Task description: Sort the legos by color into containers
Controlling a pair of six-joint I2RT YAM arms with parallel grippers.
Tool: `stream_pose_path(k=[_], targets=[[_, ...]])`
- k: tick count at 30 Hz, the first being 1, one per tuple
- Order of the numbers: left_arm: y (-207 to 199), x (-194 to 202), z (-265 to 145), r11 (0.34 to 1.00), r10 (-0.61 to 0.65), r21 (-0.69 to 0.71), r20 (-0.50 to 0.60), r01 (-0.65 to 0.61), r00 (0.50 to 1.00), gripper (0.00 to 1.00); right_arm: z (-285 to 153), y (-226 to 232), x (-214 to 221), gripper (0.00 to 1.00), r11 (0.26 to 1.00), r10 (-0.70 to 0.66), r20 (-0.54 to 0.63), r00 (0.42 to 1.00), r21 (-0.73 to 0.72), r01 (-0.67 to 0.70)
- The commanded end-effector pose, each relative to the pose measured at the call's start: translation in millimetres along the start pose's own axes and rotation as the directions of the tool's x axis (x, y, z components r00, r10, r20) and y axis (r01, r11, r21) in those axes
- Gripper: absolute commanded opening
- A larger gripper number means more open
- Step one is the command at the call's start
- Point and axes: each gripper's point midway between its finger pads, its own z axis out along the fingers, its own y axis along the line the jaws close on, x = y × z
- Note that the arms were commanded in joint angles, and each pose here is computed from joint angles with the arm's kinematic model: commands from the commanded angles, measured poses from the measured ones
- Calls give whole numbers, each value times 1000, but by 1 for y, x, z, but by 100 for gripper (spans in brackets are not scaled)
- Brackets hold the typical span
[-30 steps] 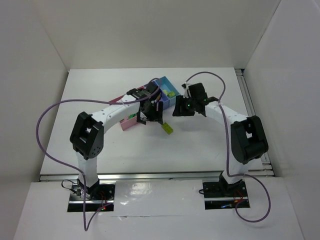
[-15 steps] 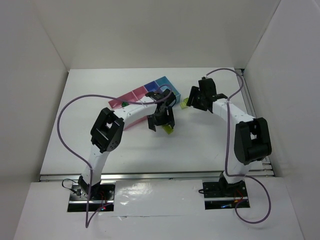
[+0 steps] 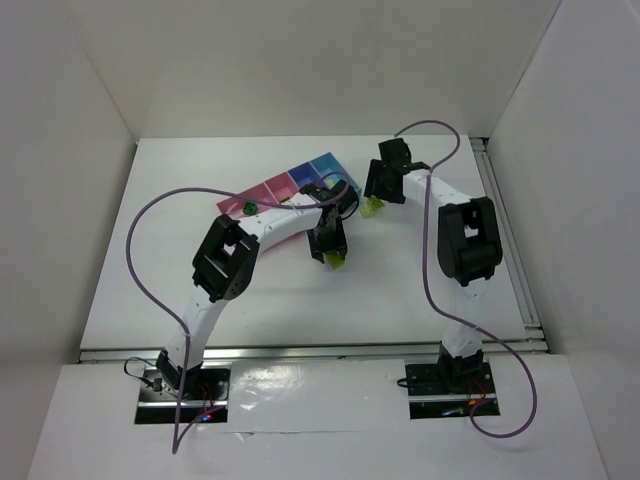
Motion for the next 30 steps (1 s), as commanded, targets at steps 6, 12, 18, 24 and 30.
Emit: stream_pose_path(k=[6,12,18,24,30], targets=[[19,11,-7,994,93,-51,-4,-94,996,46,21,-5,-2,71,997,-66,-22,998,33,67],[27,4,-35,989,143,-55,50,-140,989,36,29,-4,-1,62,997,-65,-15,998,31,66],[31,-8,-70,981,191,-48,130,-187,973,33,27,-14,7,33,998,-40,-9,999,47,40],[14,-36,-107,977,208,2,232,-214,950,33,5,-17,9,28,999,-19,6,1000,41,18],[26,-73,-111,987,157,-11,260,-160,953,33,-17,-20,18,28,1000,3,11,1000,26,-3]])
